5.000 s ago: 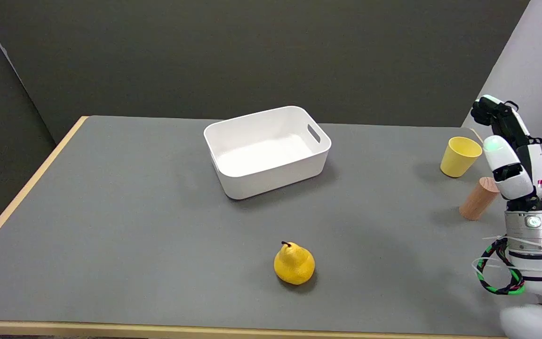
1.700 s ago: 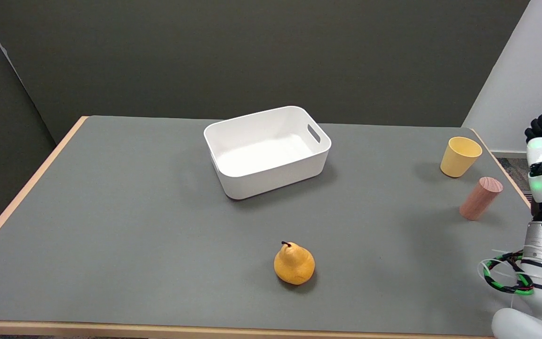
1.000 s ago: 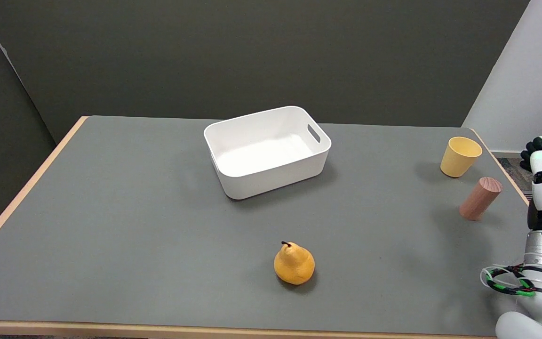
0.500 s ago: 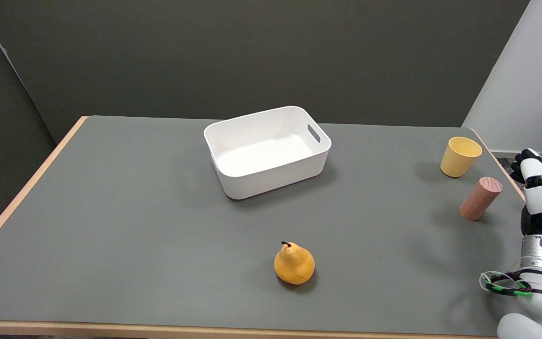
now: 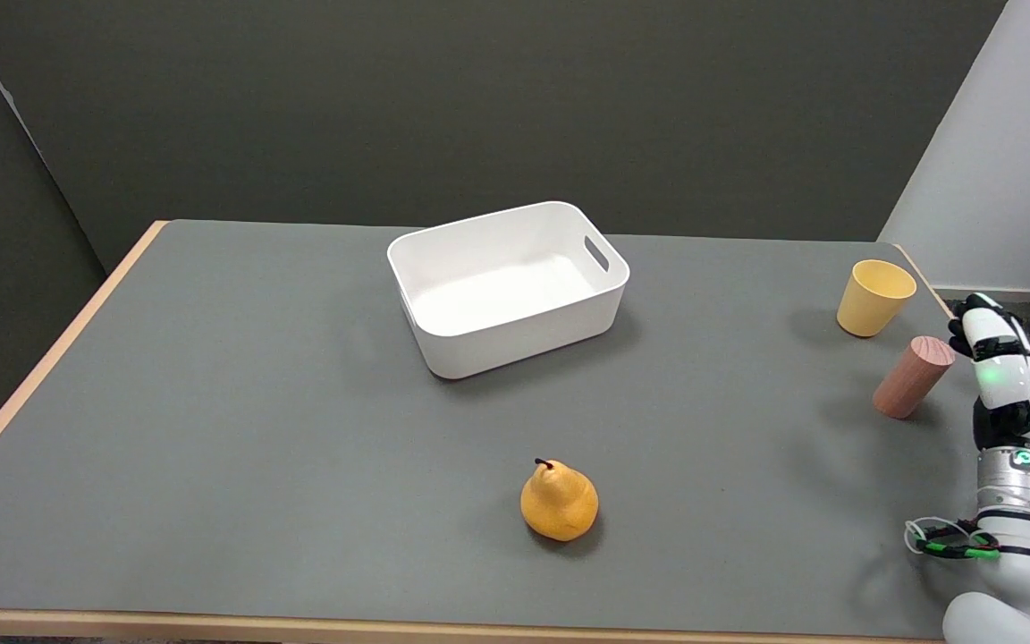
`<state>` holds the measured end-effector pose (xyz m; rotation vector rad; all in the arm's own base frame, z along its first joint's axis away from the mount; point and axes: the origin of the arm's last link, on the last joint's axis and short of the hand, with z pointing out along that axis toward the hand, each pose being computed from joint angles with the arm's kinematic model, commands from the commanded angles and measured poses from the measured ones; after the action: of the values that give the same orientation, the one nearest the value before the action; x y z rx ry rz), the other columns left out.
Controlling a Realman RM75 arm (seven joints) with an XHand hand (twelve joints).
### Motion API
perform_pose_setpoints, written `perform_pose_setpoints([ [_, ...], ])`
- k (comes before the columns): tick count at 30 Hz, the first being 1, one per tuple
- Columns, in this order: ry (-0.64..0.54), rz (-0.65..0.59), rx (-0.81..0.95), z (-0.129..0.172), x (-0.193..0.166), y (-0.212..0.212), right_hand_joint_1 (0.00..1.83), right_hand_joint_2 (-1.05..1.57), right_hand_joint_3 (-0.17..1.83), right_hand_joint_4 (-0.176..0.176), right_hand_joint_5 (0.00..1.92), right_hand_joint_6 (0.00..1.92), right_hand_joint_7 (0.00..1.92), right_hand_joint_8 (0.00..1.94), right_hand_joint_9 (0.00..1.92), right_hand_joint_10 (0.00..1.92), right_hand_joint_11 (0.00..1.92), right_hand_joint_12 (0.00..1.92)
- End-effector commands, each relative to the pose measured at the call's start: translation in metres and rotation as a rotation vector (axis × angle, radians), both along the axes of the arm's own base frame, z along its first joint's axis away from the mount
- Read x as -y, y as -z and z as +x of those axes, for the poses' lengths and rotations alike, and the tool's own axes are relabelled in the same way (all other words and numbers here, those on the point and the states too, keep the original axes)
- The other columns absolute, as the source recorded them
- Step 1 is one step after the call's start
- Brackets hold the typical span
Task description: Pick up the wooden cylinder.
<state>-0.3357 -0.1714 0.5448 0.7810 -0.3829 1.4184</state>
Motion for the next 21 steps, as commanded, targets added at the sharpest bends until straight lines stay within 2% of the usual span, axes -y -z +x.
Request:
perform_pose_setpoints([
  [1,0.034,0.047,0.036,-0.012,0.011,0.000,0.23,0.71,0.94,-0.148,0.21,0.47,0.28,0.45,0.20,0.83,0.02,1.24],
  [11,0.087,0.105,0.036,-0.018,0.020,0.006,0.23,0.71,0.94,-0.147,0.21,0.47,0.28,0.45,0.20,0.83,0.02,1.23],
  [21,0.091,0.113,0.042,-0.019,0.024,0.008,0.25,0.70,0.94,-0.143,0.22,0.47,0.27,0.45,0.20,0.82,0.01,1.21],
])
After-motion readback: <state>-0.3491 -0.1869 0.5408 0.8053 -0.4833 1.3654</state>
